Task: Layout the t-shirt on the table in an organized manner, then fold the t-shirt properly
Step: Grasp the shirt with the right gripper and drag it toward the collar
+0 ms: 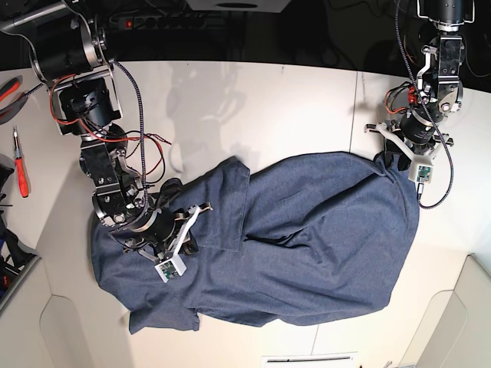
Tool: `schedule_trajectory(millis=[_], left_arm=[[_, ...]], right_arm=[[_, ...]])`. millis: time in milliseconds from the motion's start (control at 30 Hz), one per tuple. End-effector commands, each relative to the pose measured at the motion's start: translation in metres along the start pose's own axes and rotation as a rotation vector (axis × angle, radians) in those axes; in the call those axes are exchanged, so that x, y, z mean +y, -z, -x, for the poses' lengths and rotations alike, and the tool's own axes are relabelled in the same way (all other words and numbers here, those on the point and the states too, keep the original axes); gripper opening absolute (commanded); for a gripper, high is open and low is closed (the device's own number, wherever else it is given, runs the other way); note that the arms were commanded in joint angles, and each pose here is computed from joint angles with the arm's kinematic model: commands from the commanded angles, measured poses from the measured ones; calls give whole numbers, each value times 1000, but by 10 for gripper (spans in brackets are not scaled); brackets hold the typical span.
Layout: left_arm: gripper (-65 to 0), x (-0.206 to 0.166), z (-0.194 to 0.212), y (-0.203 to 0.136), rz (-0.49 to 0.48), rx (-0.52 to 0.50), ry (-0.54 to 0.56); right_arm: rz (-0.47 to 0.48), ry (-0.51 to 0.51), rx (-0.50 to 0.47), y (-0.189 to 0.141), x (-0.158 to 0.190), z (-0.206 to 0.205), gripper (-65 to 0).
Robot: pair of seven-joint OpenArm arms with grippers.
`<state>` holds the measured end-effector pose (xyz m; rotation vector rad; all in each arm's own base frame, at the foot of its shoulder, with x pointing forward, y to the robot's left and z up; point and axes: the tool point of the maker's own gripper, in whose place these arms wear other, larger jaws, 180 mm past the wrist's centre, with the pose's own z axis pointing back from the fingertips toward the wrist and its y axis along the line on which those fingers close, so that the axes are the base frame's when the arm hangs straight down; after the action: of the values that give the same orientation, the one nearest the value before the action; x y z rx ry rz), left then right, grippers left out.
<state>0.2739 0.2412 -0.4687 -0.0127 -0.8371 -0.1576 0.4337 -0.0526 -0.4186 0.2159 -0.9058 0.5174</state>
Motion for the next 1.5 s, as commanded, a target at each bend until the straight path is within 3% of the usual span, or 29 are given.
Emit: schedule_trajectory(millis=[0, 67, 100, 333, 467, 567, 667, 1067, 1467], left_arm=[[-416, 1, -4, 0, 8, -4, 15], [-416, 1, -4, 0, 8, -4, 15], [-416, 1, -4, 0, 8, -4, 15], [-416, 1, -4, 0, 8, -4, 15], [-416, 1, -4, 0, 8, -4, 15], [-416, 1, -4, 0, 8, -4, 15], [-416, 1, -4, 0, 8, -4, 15], [-416, 1, -4, 0, 8, -4, 15], [-416, 1, -4, 0, 8, -3, 15]], right_arm=[[34, -17, -62, -1, -11, -25, -573], [76, -36, -58, -2, -18, -25, -401], [85, -55, -63, -2, -19, -26, -371], [80, -64, -32, 1, -19, -12, -373], [73, -37, 32, 6, -19, 16, -465], [71, -31, -1, 7, -18, 15, -533], [72, -38, -30, 6, -19, 5, -650], [57, -42, -129, -16, -4, -51, -650], [-14, -56, -91, -79, 59, -34, -650]])
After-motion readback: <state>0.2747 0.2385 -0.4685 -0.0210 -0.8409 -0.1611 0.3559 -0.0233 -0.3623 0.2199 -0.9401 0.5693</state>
